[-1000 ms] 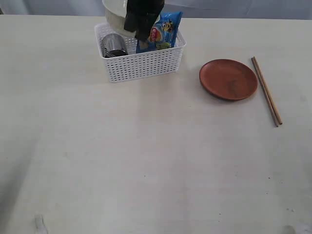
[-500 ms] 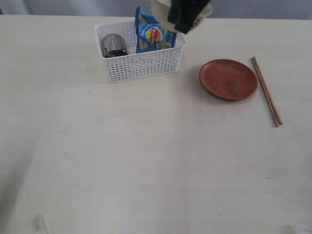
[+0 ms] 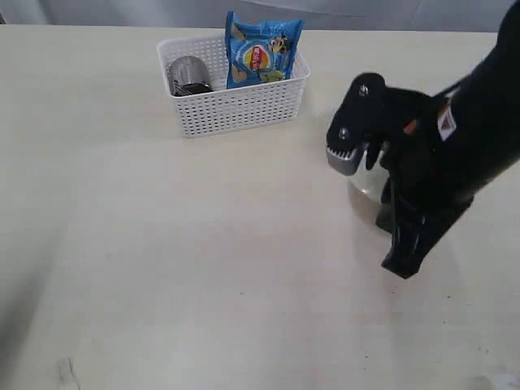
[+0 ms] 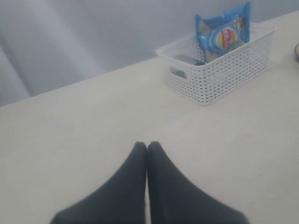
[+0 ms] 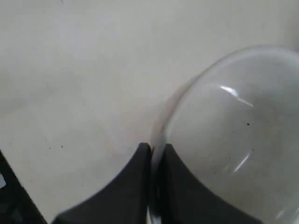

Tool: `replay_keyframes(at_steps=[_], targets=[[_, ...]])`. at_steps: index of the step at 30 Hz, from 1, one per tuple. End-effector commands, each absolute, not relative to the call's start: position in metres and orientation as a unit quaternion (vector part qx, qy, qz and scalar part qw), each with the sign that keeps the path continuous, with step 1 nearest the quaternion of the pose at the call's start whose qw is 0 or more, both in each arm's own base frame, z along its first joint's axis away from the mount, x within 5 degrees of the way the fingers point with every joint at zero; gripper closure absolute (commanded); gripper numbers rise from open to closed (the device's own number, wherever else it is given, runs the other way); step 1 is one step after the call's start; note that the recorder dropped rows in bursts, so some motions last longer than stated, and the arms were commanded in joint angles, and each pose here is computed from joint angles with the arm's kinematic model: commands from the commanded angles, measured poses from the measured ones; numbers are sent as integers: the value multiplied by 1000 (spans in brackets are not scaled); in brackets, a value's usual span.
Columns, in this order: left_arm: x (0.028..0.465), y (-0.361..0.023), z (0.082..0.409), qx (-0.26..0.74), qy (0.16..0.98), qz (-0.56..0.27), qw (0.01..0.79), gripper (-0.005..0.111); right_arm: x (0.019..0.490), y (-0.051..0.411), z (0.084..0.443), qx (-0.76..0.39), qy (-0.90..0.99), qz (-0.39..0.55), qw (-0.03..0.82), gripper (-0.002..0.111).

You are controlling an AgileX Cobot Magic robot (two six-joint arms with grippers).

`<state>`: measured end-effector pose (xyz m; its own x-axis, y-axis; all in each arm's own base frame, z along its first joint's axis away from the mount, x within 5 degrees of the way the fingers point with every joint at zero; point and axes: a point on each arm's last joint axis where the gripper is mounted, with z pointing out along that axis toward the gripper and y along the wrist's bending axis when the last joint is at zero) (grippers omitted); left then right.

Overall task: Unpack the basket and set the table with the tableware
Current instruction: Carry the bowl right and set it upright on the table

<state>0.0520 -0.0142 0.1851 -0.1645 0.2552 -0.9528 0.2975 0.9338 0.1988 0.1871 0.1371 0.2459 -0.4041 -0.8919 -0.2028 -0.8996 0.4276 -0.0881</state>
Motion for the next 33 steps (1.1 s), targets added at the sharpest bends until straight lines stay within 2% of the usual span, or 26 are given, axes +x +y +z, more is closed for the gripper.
replay_keyframes(at_steps=[1, 3, 8, 19, 25, 28, 33], targets=[[52, -15, 184, 179, 765, -24, 619, 107, 186, 131, 220, -494, 861, -16, 115, 109], [52, -15, 184, 179, 765, -24, 619, 107, 180, 140, 212, -520, 845, -14, 120, 109], [52, -15, 184, 179, 765, -24, 619, 107, 173, 147, 169, -558, 827, -47, 44, 109], [52, -15, 184, 179, 765, -24, 619, 107, 174, 146, 162, -549, 833, -63, 20, 109], [52, -15, 184, 179, 765, -24, 619, 107, 167, 150, 161, -557, 830, -27, 0, 108], [52, -15, 184, 179, 765, -24, 619, 107, 166, 150, 161, -557, 831, -18, -4, 96], [52, -15, 184, 179, 765, -24, 619, 107, 165, 150, 161, -557, 831, -18, -6, 63]])
